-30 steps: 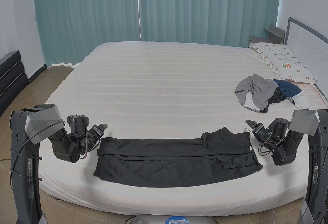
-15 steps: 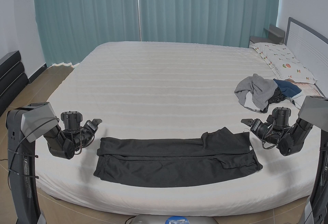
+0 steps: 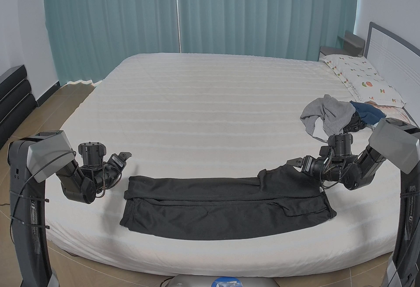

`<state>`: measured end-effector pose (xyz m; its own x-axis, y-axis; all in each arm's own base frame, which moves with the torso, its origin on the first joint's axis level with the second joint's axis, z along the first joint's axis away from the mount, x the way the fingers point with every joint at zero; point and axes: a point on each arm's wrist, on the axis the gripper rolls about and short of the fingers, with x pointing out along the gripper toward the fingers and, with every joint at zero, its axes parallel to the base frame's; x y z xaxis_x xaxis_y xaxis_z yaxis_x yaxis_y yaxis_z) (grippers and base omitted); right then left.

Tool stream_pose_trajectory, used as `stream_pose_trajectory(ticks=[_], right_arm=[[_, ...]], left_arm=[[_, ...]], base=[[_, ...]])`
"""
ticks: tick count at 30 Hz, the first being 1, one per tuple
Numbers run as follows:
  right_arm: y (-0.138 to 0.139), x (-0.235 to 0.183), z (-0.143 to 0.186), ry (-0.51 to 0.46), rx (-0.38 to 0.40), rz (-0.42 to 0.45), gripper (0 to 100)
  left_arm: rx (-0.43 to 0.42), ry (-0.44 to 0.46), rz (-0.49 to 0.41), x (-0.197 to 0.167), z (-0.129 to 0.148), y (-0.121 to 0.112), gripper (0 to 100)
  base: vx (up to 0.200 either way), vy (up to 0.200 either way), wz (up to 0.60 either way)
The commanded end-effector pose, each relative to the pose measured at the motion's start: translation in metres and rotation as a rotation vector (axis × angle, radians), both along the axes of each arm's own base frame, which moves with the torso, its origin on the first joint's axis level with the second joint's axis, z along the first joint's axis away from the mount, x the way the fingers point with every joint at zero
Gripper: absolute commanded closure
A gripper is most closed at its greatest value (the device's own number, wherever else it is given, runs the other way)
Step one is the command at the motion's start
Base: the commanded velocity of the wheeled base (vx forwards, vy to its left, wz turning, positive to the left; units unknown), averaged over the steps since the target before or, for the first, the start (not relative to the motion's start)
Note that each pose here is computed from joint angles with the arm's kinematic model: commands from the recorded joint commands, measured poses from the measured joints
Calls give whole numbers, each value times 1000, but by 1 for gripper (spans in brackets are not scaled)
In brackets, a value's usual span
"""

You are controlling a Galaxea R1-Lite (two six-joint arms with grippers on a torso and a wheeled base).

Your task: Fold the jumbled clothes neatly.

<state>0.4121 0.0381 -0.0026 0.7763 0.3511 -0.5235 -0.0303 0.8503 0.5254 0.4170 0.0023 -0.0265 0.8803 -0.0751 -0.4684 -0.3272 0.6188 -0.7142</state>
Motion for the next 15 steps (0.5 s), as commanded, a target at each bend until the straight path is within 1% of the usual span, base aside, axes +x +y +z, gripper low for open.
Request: stream_pose_trajectory(ticks=[1, 8, 9, 15], right_arm=[[-1, 4, -18, 35, -8, 2, 0], [-4, -6, -18, 67, -47, 32, 0], [-5, -6, -18, 63, -55, 37, 100], [-11, -8, -9, 43, -64, 24, 100]], left_arm=[[-1, -1, -1, 0, 0, 0, 0], [1, -2, 0, 0, 0, 0, 0], [1, -2, -1, 0, 0, 0, 0], [1, -2, -1, 0, 0, 0, 0]], base=[[0, 0, 0], [0, 0, 0], [0, 0, 0], [0, 0, 0]])
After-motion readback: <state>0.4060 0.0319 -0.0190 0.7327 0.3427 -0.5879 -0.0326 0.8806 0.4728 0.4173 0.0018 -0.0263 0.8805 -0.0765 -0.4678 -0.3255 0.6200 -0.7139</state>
